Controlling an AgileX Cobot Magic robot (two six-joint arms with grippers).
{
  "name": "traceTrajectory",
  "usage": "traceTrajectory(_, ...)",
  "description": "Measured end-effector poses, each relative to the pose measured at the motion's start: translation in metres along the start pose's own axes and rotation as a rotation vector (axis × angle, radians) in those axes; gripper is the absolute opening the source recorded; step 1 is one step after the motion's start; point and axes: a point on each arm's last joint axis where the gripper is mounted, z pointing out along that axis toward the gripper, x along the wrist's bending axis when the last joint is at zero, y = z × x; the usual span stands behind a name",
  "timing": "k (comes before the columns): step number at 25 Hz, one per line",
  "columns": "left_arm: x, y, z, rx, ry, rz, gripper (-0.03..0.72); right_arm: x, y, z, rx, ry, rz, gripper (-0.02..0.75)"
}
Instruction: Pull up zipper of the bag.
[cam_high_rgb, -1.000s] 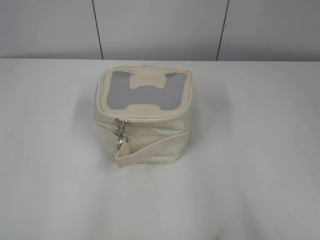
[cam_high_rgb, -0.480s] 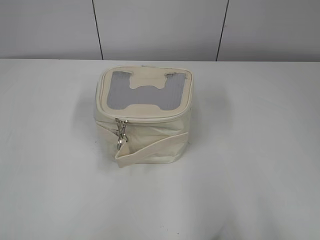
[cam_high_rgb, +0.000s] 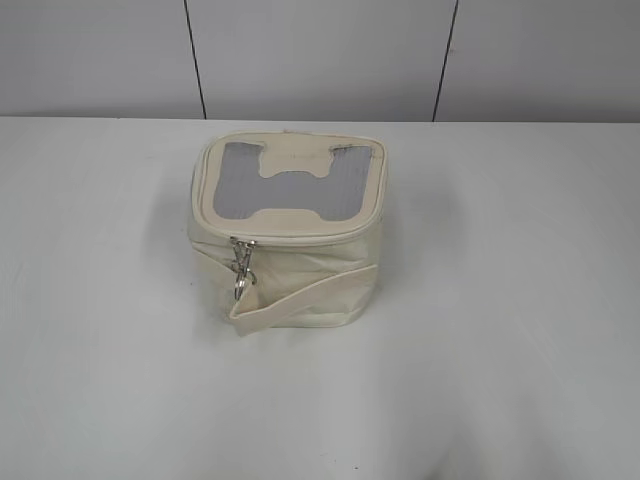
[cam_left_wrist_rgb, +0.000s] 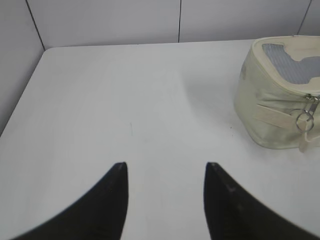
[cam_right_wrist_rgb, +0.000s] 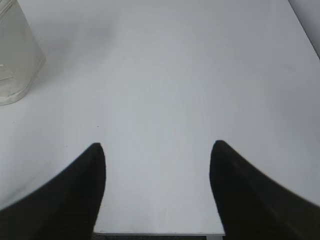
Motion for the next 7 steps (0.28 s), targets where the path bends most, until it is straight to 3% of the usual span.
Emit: traceTrajectory(7,0.0,0.0,0.0,0.0,0.0,0.0,0.353,0.0,0.0,0.0,0.0,0.0,0.0,0.516)
